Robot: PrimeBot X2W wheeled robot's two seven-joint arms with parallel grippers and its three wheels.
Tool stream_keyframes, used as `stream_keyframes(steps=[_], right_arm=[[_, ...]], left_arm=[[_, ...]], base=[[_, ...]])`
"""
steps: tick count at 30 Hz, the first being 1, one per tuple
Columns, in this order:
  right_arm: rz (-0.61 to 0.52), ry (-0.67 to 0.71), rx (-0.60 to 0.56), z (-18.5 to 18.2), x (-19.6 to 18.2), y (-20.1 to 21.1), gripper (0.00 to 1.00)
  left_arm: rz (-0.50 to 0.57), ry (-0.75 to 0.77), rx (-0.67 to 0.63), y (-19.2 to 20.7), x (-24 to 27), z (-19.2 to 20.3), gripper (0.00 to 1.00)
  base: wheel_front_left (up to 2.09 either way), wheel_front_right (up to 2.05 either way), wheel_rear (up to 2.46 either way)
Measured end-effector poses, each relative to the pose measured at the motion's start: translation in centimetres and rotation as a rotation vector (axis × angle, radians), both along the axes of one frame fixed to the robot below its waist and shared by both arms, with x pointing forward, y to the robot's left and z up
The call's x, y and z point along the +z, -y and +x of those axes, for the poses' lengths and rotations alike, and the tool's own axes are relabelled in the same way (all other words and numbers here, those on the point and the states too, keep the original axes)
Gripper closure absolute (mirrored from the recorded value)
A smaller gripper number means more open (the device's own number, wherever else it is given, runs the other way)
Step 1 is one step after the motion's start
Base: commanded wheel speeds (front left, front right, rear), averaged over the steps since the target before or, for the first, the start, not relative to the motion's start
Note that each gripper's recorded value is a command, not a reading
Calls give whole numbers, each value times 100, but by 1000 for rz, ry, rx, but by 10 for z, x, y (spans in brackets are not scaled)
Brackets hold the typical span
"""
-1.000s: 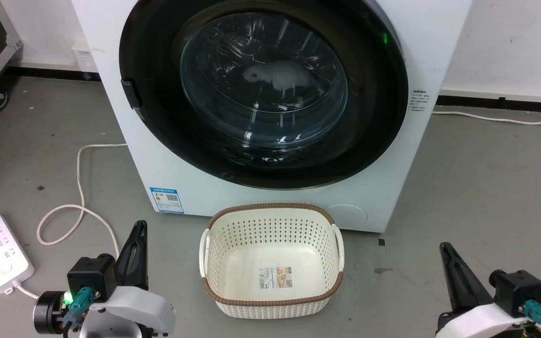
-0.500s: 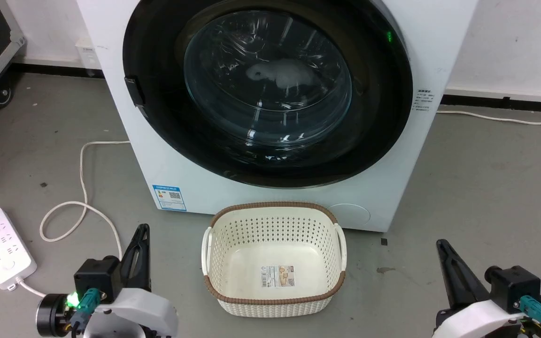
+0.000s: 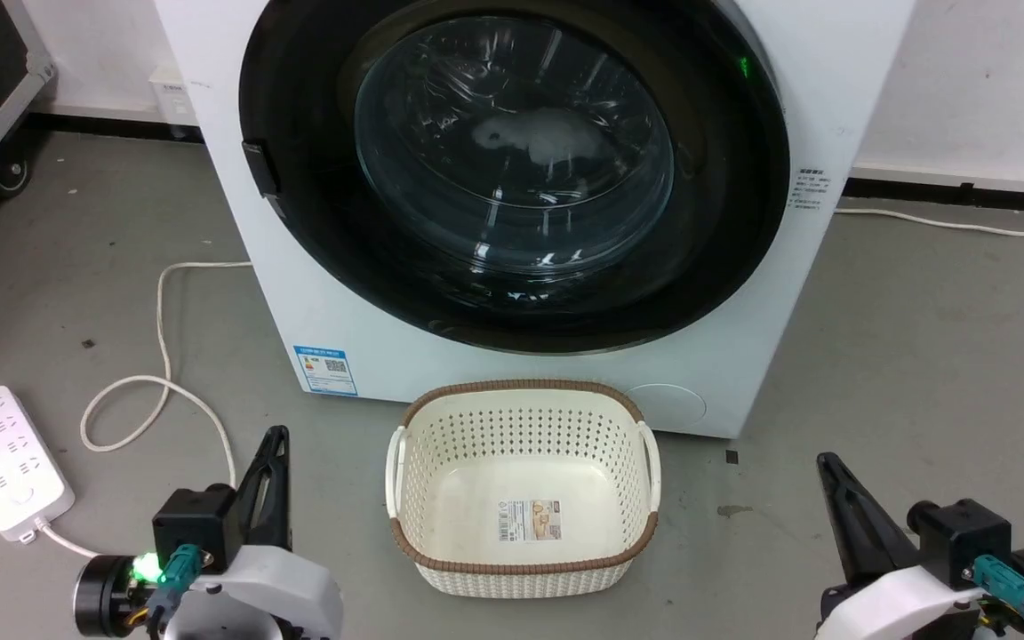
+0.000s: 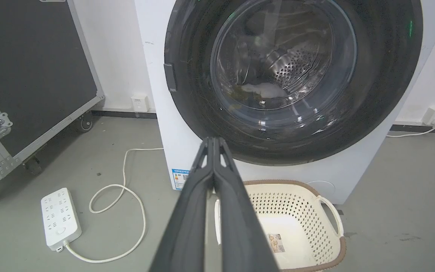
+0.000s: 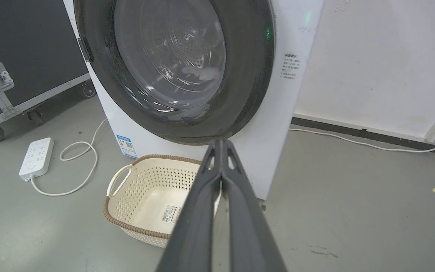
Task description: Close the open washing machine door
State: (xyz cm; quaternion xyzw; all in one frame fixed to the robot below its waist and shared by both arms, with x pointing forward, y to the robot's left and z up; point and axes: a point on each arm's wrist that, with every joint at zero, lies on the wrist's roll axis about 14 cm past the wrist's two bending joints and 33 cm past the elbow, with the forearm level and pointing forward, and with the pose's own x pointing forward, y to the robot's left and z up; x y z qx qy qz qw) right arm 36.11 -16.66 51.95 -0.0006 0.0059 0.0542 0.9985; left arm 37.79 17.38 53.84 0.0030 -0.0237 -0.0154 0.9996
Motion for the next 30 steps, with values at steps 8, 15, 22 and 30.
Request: stream_keyframes(steps=[8,15,22,30], right_arm=[[-11,-3,8,3,0,-3,100],[-30,-4,16,6,2,-5,100],[-38,-8,21,7,1,-7,100],[-38,-7,22,7,1,-7,100]], left_arm=[[18,-9,11,-2,-2,0,100],[32,-26,26,-4,-5,-1,100],[41,-37,32,-3,-7,-2,100],[42,-36,36,-4,-7,-2,100]], base=[[0,0,0],[0,0,0],[0,0,0],[0,0,0]])
